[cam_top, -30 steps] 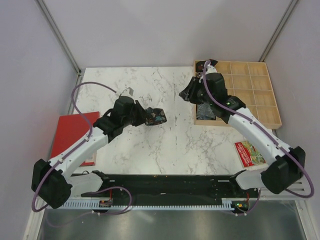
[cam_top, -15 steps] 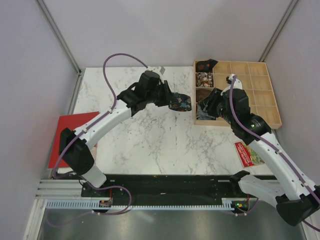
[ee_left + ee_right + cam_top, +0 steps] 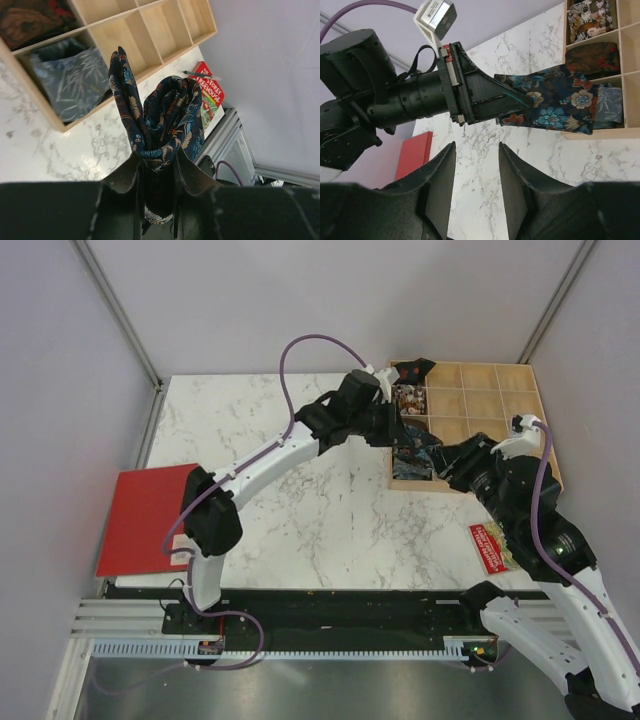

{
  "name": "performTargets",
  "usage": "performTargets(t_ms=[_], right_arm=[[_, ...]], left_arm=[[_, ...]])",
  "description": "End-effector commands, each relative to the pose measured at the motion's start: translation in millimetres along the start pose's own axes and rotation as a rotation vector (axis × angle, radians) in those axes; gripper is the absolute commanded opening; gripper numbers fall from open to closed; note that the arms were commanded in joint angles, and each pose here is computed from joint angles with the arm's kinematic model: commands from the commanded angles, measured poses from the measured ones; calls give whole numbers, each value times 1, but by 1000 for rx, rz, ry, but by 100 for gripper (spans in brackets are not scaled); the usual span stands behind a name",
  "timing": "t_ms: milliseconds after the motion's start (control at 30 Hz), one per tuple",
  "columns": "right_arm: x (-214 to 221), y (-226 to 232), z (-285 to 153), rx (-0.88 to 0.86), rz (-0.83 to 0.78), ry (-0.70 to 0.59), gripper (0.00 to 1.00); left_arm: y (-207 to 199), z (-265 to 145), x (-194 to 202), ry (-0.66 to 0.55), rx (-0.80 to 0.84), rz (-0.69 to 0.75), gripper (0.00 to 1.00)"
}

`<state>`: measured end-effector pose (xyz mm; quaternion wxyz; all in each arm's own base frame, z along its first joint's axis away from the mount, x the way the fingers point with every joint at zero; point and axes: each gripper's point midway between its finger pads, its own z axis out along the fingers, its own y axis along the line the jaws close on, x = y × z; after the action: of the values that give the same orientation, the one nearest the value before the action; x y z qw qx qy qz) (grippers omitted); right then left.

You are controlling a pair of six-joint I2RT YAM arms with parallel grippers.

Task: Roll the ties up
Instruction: Place the tie in the storage box.

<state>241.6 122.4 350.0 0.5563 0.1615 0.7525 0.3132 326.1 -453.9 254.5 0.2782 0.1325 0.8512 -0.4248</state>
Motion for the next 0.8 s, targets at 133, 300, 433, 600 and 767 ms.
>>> performTargets(t_ms=[133,300,433,600,767], right_arm=[[1,-9,-10,46,-5,12,48],[7,-18,-12,70,-17,21,48],[13,-25,-12,87,-33,41,47],[21,-33,-11,106,-36,56,47],[30,-39,-7,121,-41,81,47]], left_arm=[[-54,45,-7,-10,211,57,2],[-47,76,-3,-2,252,62,2],[-34,109,5,8,260,24,2],[-31,130,4,6,274,-2,2],[-18,156,12,-8,274,-23,2]])
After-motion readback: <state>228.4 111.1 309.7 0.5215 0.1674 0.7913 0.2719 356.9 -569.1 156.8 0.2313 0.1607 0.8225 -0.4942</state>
